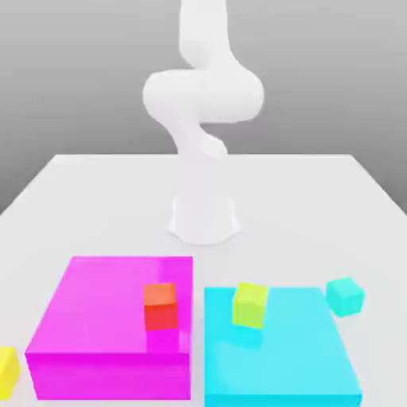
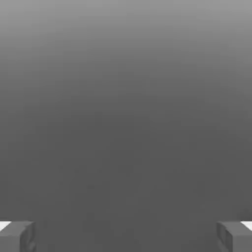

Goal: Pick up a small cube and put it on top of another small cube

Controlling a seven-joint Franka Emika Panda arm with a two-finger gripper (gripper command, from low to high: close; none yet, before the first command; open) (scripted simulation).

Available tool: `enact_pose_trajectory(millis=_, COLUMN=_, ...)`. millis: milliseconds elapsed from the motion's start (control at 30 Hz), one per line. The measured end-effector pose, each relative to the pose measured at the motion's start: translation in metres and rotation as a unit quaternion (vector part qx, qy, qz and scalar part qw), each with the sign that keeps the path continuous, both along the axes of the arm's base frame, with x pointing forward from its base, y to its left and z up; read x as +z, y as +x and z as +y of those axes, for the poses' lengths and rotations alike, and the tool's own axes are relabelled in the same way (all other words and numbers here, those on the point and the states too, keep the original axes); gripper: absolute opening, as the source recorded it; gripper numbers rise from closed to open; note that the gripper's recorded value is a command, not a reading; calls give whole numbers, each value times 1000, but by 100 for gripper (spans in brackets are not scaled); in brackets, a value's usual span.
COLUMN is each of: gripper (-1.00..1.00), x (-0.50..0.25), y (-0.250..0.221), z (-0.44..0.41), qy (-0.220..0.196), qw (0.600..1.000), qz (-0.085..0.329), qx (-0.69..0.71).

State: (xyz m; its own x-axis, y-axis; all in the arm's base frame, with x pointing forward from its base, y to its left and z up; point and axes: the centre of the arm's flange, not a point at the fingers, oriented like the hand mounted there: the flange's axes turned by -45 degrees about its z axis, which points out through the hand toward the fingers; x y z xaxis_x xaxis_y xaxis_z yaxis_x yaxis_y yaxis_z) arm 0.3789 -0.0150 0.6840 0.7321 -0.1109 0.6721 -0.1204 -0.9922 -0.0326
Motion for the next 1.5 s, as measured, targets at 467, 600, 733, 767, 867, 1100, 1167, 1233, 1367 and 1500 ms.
enact_pose_trajectory(millis=467, gripper=0, x=-198, y=118, z=-140, qy=96, qw=939, qz=144, qx=-298)
enact_pose_trajectory(millis=600, gripper=0, x=-265, y=123, z=-191, qy=130, qw=898, qz=176, qx=-381)
enact_pose_trajectory(millis=733, gripper=0, x=-333, y=117, z=-235, qy=167, qw=850, qz=205, qx=-456)
enact_pose_trajectory(millis=767, gripper=0, x=-351, y=115, z=-243, qy=176, qw=838, qz=212, qx=-472)
enact_pose_trajectory(millis=867, gripper=0, x=-403, y=105, z=-267, qy=205, qw=797, qz=231, qx=-520)
enact_pose_trajectory(millis=1100, gripper=0, x=-518, y=78, z=-301, qy=253, qw=719, qz=256, qx=-595)
enact_pose_trajectory(millis=1167, gripper=-100, x=-545, y=77, z=-301, qy=253, qw=718, qz=257, qx=-596)
enact_pose_trajectory(millis=1233, gripper=-100, x=-545, y=77, z=-301, qy=253, qw=718, qz=256, qx=-596)
enact_pose_trajectory(millis=1367, gripper=-100, x=-550, y=77, z=-301, qy=253, qw=718, qz=256, qx=-596)
enact_pose_trajectory(millis=1500, gripper=-100, x=-508, y=77, z=-302, qy=254, qw=717, qz=256, qx=-596)
